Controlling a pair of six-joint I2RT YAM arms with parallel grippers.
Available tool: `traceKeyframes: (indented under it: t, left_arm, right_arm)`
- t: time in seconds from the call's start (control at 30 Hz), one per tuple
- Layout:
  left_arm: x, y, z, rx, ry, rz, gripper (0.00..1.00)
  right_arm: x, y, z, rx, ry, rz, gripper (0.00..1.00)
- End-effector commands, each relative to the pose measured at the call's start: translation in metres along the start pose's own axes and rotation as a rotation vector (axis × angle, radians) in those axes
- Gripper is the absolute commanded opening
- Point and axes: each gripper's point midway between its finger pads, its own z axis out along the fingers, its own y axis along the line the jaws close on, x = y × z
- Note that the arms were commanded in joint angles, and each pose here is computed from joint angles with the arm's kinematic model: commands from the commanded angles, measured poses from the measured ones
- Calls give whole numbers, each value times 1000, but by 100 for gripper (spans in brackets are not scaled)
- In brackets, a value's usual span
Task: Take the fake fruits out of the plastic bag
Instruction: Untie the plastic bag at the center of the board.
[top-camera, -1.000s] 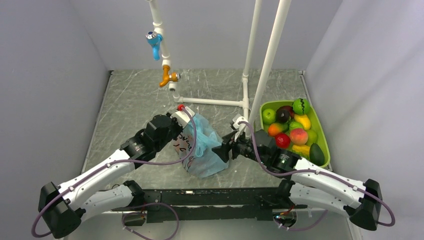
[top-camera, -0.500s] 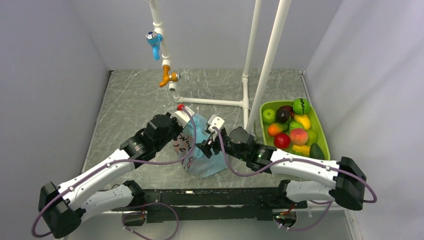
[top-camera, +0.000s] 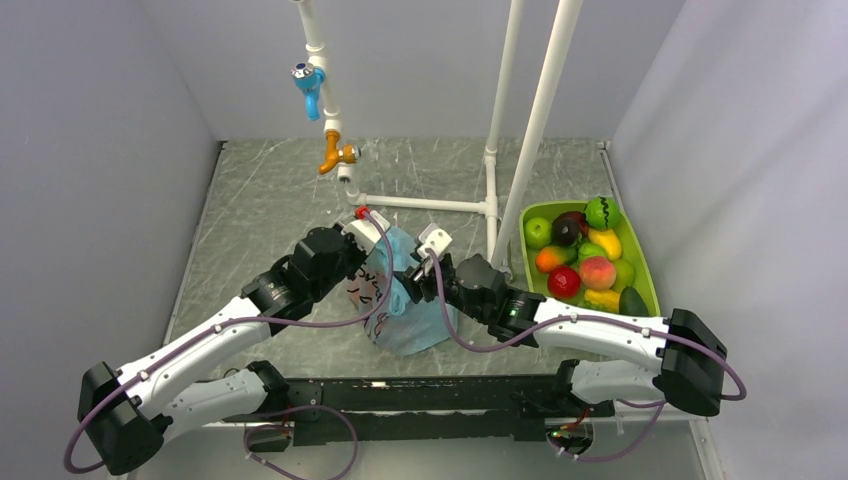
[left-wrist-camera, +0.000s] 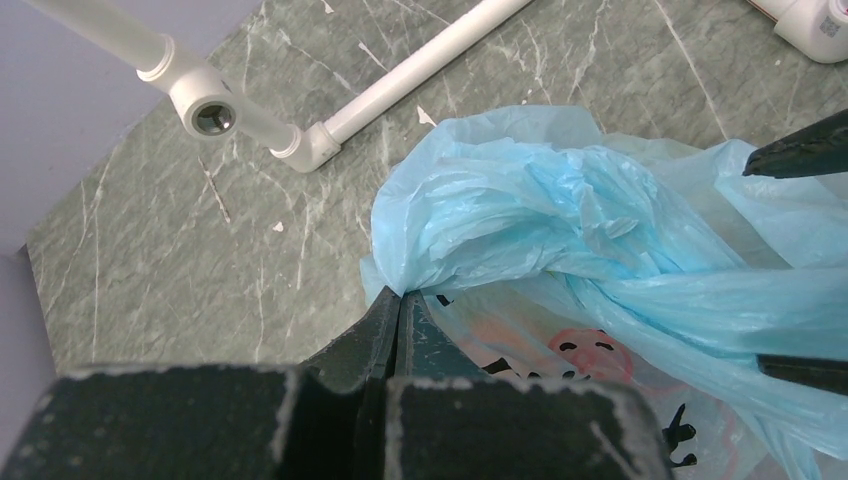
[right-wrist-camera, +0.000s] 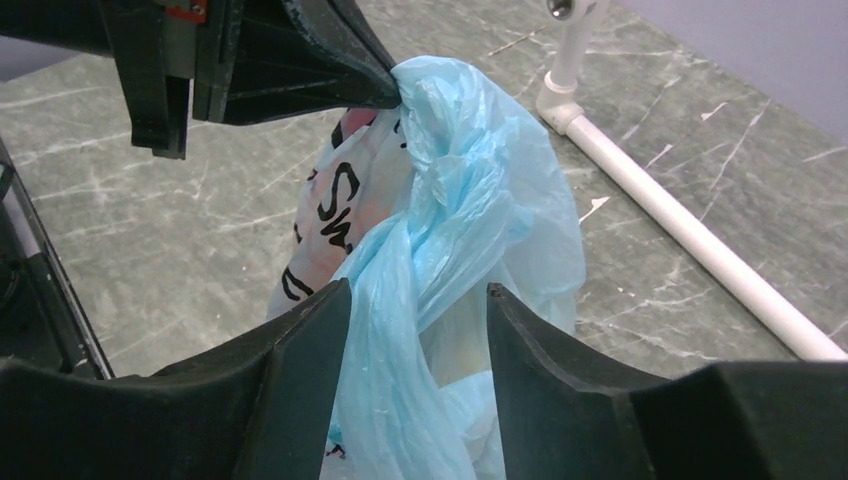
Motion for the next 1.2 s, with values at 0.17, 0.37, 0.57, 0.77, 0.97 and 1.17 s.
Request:
traceKeyframes:
  t: [0.17,0.37,0.57,0.77,0.97,1.17]
  left_arm:
    - [-27,10,-4,-31,-68,-40,0]
    - [-26,12,-4,-42,-67,-41,0]
    - [-23,23,-5,-109,-50,-52,0]
    - [-12,58,-13,-326,-7,-91,0]
    - [21,63,-29,-422,173,-265,0]
    - [82,47,-61,-424,368,-552,0]
  right_arm:
    - [8,20,3,-72,33,57,64]
    - [16,18,6,-28,69,32,61]
    - [3,12,1,2,66,28,30]
    - [-2,-2,-19,56,13,70,0]
    - [24,-15,-35,119,24,127,0]
    - [51,-14,-50,115,38,202,0]
